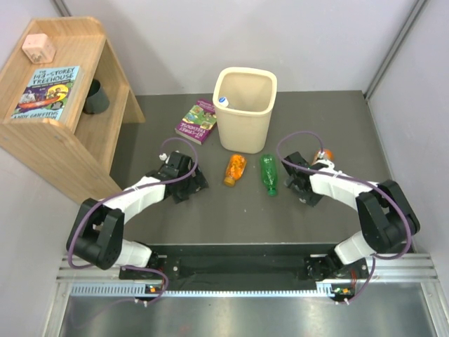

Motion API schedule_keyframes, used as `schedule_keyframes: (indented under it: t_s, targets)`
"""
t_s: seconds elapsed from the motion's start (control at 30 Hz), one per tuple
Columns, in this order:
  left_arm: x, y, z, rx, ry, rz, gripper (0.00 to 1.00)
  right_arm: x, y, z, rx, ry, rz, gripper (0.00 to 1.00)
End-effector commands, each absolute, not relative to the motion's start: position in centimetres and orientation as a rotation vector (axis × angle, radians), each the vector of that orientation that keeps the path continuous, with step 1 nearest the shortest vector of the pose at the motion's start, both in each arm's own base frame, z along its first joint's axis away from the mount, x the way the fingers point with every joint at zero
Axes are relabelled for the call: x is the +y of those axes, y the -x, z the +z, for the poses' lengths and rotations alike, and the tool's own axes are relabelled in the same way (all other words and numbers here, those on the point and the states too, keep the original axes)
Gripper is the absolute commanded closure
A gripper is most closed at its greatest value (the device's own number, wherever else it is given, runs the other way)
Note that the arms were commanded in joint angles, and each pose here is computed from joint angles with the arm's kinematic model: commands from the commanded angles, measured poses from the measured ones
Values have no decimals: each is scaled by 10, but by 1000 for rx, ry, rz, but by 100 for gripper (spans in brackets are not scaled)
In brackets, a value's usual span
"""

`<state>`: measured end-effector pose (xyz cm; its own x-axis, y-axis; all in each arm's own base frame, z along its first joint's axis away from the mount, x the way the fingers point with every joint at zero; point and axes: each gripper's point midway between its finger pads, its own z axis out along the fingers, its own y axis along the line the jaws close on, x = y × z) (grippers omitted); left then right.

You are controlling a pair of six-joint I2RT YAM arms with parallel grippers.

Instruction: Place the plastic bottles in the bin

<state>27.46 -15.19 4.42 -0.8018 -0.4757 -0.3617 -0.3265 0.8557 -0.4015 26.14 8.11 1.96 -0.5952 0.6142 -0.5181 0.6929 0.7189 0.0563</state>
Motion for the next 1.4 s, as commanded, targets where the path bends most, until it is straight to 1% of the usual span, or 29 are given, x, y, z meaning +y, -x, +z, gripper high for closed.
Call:
schedule_keyframes:
  t_s: [0.0, 0.03, 0.07, 0.1, 0.13, 0.17, 0.2, 0.23, 0.27, 0.43, 0.47, 0.53, 0.57, 0.6, 0.63, 0.67, 0.73, 0.77, 0.8, 0.83, 0.87, 0.9, 0.93, 0.97, 1.03, 1.1, 1.2, 1.37]
  targets:
    - [-156, -284, 52, 2546, 555, -471, 5, 99, -292, 25, 2386, -923, -70, 24]
    - [-156, -285, 52, 2543, 553, -472, 5, 99, -295, 28, 2397, -874, -82, 31]
    - [-156, -285, 52, 2544, 549, -471, 5, 99, -296, 29, 2401, -854, -91, 43]
    - [-156, -285, 53, 2541, 548, -473, 5, 97, -297, 32, 2401, -836, -100, 50]
    - [-156, -285, 53, 2540, 546, -474, 5, 96, -295, 33, 2411, -803, -110, 54]
    - [-156, -285, 53, 2537, 543, -475, 5, 96, -296, 40, 2396, -786, -96, 68]
    - [-156, -285, 53, 2537, 543, -475, 5, 97, -296, 45, 2381, -754, -95, 76]
    - [-156, -286, 53, 2534, 544, -477, 6, 96, -293, 48, 2382, -706, -101, 86]
    - [-156, -286, 53, 2534, 545, -478, 6, 98, -294, 60, 2355, -679, -75, 100]
    - [-164, -289, 54, 2538, 534, -527, 6, 121, -283, 102, 2289, -455, -5, 100]
    - [-168, -290, 55, 2537, 517, -552, 6, 127, -281, 121, 2241, -419, 54, 100]
    - [-177, -295, 62, 2529, 476, -614, 5, 156, -275, 146, 2178, -243, 184, 100]
    - [-185, -302, 71, 2492, 439, -668, 4, 166, -271, 165, 2130, -186, 295, 100]
    - [-200, -301, 83, 2482, 381, -793, 3, 187, -259, 166, 2149, -91, 437, 100]
    - [-211, -304, 95, 2442, 332, -882, 3, 199, -257, 179, 2102, -27, 530, 100]
    - [-228, -313, 121, 2338, 265, -1021, 2, 210, -247, 194, 2065, 35, 644, 100]
    - [-258, -297, 155, 2225, 109, -1329, 1, 219, -238, 203, 2024, 94, 737, 100]
    - [-268, -290, 176, 2162, 133, -1488, 1, 226, -230, 208, 2009, 133, 801, 100]
    - [-275, -277, 216, 1897, -34, -1666, 1, 229, -226, 208, 2006, 153, 831, 100]
    - [-274, -268, 233, 1781, -36, -1752, 1, 234, -225, 215, 1979, 168, 869, 100]
    - [-271, -262, 251, 1688, 37, -1876, 1, 243, -218, 216, 1981, 216, 933, 100]
    - [-266, -254, 272, 1540, -5, -1922, 1, 248, -215, 219, 1968, 232, 972, 100]
    - [-265, -249, 280, 1505, -33, -1969, 2, 254, -213, 220, 1965, 241, 1010, 100]
    - [-268, -249, 280, 1524, -11, -2046, 1, 262, -211, 227, 1942, 263, 1060, 100]
    - [-267, -242, 304, 1403, -97, -2100, 1, 273, -207, 233, 1938, 284, 1102, 100]
    - [-268, -245, 307, 1392, -76, -2124, 1, 284, -205, 237, 1946, 315, 1122, 100]
    - [-268, -246, 314, 1379, -102, -2088, 1, 301, -202, 243, 1931, 360, 1167, 100]
    - [-270, -250, 326, 1400, -150, -1984, 1, 323, -192, 229, 1993, 461, 1190, 100]
